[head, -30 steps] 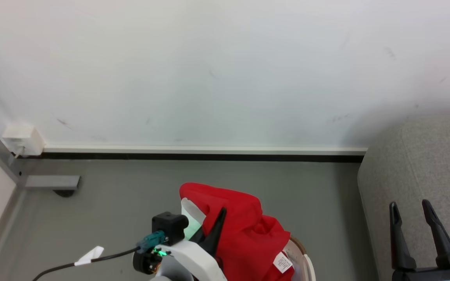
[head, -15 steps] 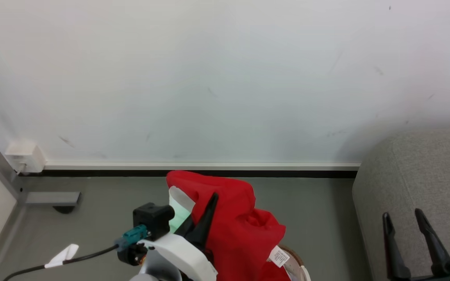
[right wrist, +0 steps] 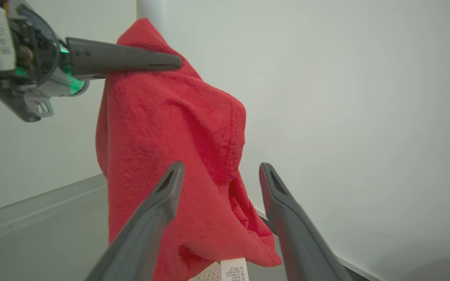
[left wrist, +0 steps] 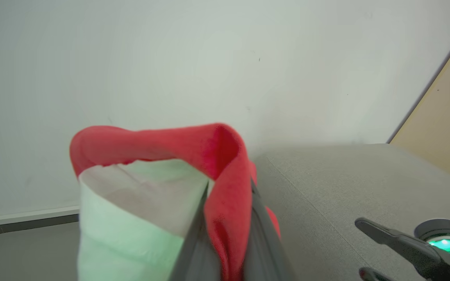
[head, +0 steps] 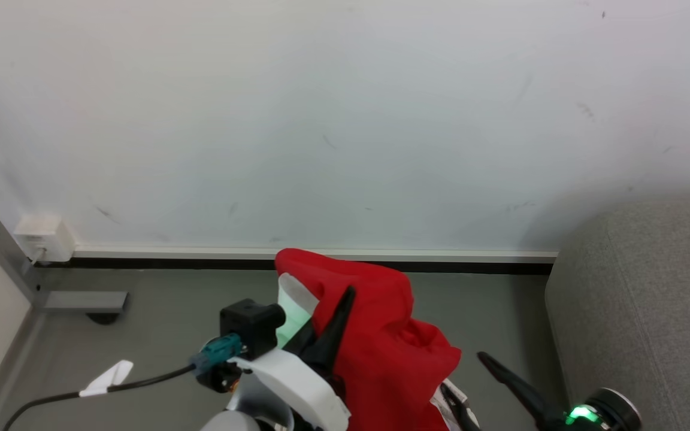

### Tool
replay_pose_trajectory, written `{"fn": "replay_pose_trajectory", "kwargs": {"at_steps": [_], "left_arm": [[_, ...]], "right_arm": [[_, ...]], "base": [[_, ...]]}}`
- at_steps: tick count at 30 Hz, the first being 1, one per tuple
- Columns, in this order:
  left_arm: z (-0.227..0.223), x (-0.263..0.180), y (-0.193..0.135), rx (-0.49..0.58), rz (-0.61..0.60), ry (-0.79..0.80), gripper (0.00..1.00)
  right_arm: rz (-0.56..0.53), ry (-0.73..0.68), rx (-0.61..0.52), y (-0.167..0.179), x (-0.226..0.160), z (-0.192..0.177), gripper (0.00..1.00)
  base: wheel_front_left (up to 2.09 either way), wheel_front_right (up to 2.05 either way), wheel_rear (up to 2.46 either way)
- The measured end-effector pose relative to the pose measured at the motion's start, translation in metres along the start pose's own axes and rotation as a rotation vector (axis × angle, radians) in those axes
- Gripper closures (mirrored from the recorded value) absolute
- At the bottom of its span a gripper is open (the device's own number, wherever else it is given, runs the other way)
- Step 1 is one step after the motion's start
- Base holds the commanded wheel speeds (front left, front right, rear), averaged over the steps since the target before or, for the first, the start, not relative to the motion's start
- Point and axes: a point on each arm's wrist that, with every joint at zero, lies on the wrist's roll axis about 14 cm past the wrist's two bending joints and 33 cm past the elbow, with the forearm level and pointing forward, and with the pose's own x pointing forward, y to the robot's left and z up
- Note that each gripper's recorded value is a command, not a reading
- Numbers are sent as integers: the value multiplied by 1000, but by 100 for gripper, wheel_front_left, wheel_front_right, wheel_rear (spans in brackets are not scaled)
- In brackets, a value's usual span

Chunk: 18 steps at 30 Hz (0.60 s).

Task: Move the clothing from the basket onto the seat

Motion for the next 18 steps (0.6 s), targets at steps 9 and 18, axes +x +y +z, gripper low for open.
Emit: {"fn": "replay_pose_trajectory", "kwargs": {"at_steps": [9,18], "left_arm": [[4,8,-29,-25,-77,-15,100],[-5,4,-59,-44,-153,12,100]], "right_arm": [[166,67,-30,33,24,-10,0],[169,65,-15,39,40,-15,0]], "base": [[0,0,0],[0,0,0]]}}
